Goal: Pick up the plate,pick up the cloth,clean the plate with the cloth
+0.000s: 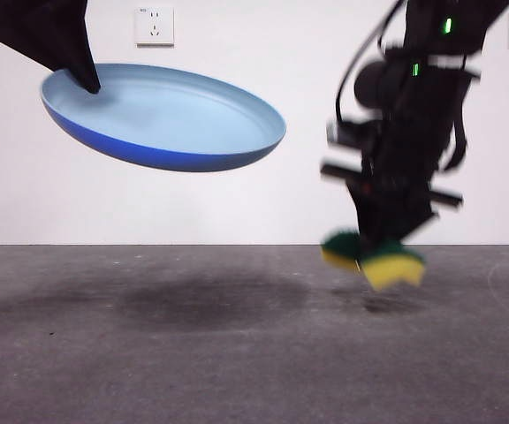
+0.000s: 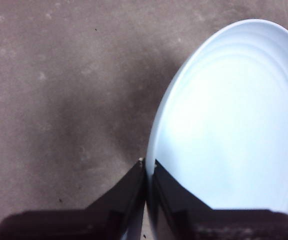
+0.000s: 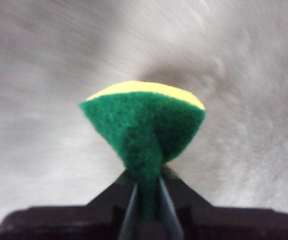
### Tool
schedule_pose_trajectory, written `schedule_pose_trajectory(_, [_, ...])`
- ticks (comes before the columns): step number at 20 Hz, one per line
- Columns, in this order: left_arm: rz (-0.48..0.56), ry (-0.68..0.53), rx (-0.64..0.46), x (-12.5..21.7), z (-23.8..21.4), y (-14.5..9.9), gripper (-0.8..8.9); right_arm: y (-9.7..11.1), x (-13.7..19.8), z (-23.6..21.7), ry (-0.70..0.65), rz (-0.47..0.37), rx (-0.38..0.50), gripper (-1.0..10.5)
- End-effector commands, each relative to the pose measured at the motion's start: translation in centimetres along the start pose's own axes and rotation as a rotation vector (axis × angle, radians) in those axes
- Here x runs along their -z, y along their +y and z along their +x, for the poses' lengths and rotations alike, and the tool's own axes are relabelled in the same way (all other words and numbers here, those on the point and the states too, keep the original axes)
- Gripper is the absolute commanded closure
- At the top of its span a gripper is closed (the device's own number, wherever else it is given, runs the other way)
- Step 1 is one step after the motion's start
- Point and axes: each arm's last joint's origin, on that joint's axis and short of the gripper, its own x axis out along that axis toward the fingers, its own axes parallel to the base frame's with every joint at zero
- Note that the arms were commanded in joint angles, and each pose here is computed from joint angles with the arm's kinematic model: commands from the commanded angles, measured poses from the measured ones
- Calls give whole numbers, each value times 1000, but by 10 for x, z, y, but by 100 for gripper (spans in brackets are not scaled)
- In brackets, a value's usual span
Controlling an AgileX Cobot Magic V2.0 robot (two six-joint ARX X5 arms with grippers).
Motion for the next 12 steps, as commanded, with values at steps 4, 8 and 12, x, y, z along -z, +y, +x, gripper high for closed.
schedule_pose_trajectory(4, [-13, 62, 9, -1, 31, 3, 820, 35, 4, -92, -253, -22, -32, 958])
schedule_pose_trajectory(8, [-45, 87, 119, -1, 48, -6, 820, 63, 13, -133, -388, -47, -82, 958])
schedule_pose_trajectory(12, [-33, 66, 242, -4, 49, -22, 820, 85, 9, -125, -399, -102, -113, 958])
